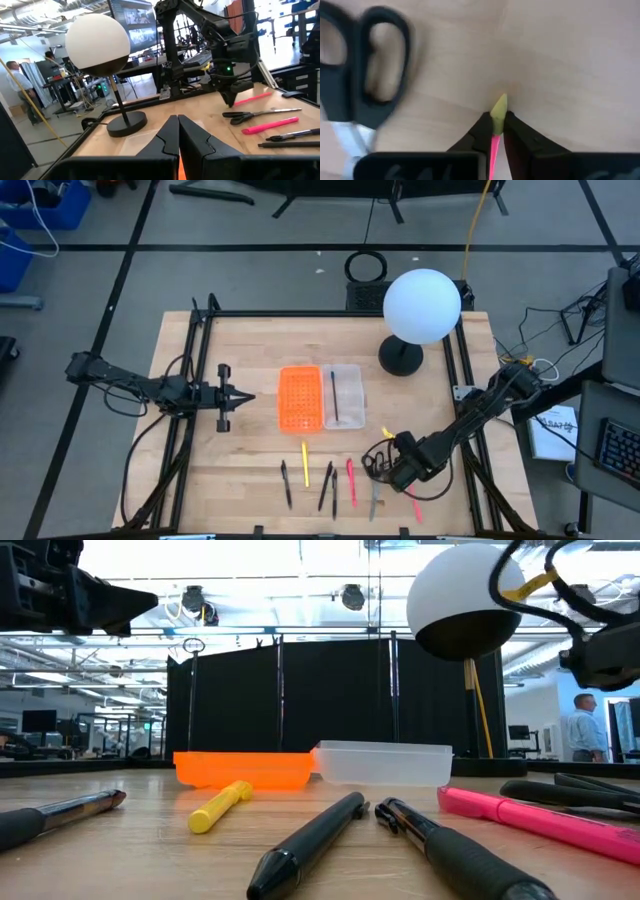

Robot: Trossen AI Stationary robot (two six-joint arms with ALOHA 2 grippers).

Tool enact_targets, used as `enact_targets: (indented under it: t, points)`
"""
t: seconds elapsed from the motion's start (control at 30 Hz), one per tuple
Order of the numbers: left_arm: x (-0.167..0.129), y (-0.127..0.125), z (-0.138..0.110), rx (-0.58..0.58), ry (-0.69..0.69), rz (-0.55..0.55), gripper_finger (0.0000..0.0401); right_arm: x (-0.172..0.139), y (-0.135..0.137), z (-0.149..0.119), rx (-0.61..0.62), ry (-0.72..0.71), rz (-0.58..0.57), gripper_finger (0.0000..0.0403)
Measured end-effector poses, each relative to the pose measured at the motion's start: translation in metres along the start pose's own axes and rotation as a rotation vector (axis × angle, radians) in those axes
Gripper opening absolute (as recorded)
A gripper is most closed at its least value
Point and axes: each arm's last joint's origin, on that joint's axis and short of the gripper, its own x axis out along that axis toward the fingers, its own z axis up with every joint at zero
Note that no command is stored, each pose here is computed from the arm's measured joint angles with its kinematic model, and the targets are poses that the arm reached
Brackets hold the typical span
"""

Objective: Pick & place school supplies into a supply box
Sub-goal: Put the pink pencil into the orange supply box

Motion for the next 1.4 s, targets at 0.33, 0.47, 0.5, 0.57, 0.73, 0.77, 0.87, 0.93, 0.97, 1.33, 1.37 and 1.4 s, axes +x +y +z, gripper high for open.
enact_targets:
  t: [0.33,0.47,0.5,0.57,0.73,0.77,0.87,0.93,0.97,1.33,1.37,1.4]
  points:
    - [0.0,0.0,0.0,-0.067,-0.002,0.0,0.0008,-0.077,-0.012,0.033,0.01,-0.228,0.38,0.0017]
    - [0.0,0.0,0.0,-0.067,-0.001,0.0,0.0008,-0.099,-0.016,0.056,0.026,-0.392,0.495,0.0019]
    - [0.0,0.0,0.0,-0.067,-0.001,0.0,0.0008,-0.105,-0.014,0.064,0.025,-0.422,0.535,0.0019]
    - [0.0,0.0,0.0,-0.088,0.0,0.0,0.0008,-0.115,-0.01,0.081,0.014,-0.481,0.601,0.002]
    - [0.0,0.0,0.0,-0.145,0.0,0.0,0.0008,-0.129,0.006,0.134,-0.033,-0.538,0.75,0.002]
    - [0.0,0.0,0.0,-0.144,0.0,0.0,0.0008,-0.13,0.009,0.146,-0.043,-0.53,0.777,0.002]
    - [0.0,0.0,0.0,-0.142,0.0,0.0,0.0008,-0.125,0.012,0.182,-0.042,-0.519,0.811,0.0019]
    - [0.0,0.0,0.0,-0.141,0.001,0.0,0.0008,-0.12,0.012,0.205,-0.023,-0.517,0.823,0.0019]
    - [0.0,0.0,0.0,-0.14,0.0,0.001,0.0008,-0.116,0.011,0.217,-0.015,-0.511,0.822,0.0019]
    - [0.0,0.001,0.0,-0.081,0.006,0.027,0.0008,-0.046,0.002,0.287,0.029,-0.375,0.63,0.0017]
    - [0.0,0.001,0.0,-0.074,0.006,0.027,0.0008,-0.042,0.002,0.289,0.033,-0.372,0.621,0.0017]
    - [0.0,0.001,0.0,-0.063,0.006,0.027,0.0008,-0.038,0.002,0.291,0.037,-0.37,0.615,0.0017]
